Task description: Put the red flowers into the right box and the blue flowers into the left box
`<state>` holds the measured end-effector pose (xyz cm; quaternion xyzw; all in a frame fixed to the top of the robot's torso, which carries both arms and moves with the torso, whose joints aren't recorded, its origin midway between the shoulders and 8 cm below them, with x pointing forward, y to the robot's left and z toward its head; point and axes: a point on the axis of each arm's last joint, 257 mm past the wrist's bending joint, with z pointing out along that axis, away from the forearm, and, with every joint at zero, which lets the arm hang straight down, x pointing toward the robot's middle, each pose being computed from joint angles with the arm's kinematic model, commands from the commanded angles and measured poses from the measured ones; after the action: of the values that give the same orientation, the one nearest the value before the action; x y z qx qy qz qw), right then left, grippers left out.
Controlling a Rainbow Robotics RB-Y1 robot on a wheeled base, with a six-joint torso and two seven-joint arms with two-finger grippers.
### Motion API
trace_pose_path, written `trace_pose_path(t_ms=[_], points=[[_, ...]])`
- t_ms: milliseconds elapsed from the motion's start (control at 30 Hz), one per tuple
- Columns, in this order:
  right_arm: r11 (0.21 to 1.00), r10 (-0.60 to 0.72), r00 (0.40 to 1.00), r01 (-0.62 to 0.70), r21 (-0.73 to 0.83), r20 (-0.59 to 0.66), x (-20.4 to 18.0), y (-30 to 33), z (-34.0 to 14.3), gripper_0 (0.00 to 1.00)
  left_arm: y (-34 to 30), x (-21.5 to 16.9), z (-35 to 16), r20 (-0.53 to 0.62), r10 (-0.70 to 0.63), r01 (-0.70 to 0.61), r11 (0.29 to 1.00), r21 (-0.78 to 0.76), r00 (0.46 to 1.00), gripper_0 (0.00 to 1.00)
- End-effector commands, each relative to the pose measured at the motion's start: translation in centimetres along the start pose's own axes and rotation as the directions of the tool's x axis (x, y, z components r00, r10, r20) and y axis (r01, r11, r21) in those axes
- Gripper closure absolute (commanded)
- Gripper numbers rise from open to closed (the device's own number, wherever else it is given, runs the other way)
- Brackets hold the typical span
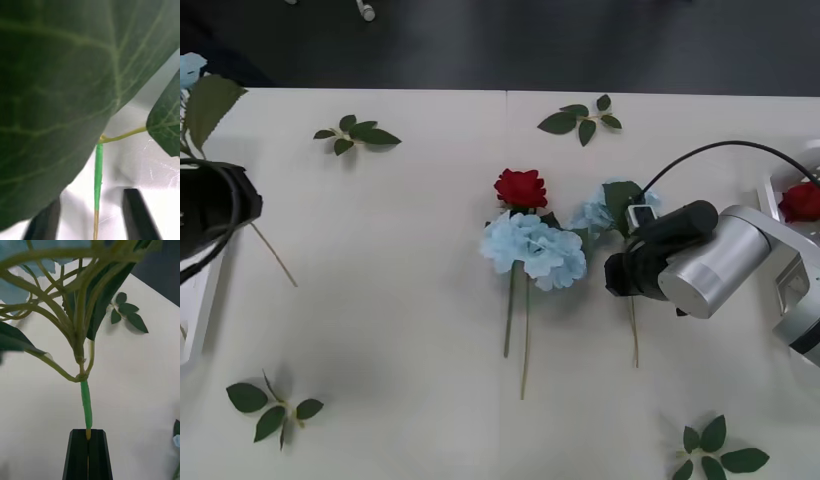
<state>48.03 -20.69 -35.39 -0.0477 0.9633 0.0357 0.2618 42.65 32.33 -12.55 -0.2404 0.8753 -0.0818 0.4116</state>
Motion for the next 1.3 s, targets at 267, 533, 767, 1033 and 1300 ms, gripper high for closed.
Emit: trace_pose_path(t_ms=[267,533,767,1033,1300], points=[[0.999,0.039,0.999,-0.038,-0.015,0.022,-1.1,0.5,-0.3,1.0,7.9,-5.1,1.0,-0.044,0.109,-0.111,0.992,-0.056,0.993,1.0],[0.996,0.053,0.998,-0.05,-0.076,0.041,-3.5,1.1,-3.9,1.0,14.5,-8.3,1.4,-0.079,0.063,-0.078,0.978,-0.193,0.995,1.0],[0.988,0.055,0.998,-0.048,-0.149,0.041,-5.6,1.3,-9.7,1.0,19.6,-10.5,2.3,-0.055,-0.05,0.035,0.971,-0.237,0.997,1.0],[0.978,-0.058,0.99,0.082,-0.194,0.131,-8.8,1.6,-16.8,1.0,24.4,-10.8,4.9,-0.041,-0.122,0.107,0.959,-0.263,0.992,1.0],[0.922,-0.247,0.93,0.312,-0.231,0.273,-11.3,1.8,-21.8,1.0,26.3,-8.6,8.3,-0.089,-0.071,0.046,0.966,-0.256,0.993,1.0]])
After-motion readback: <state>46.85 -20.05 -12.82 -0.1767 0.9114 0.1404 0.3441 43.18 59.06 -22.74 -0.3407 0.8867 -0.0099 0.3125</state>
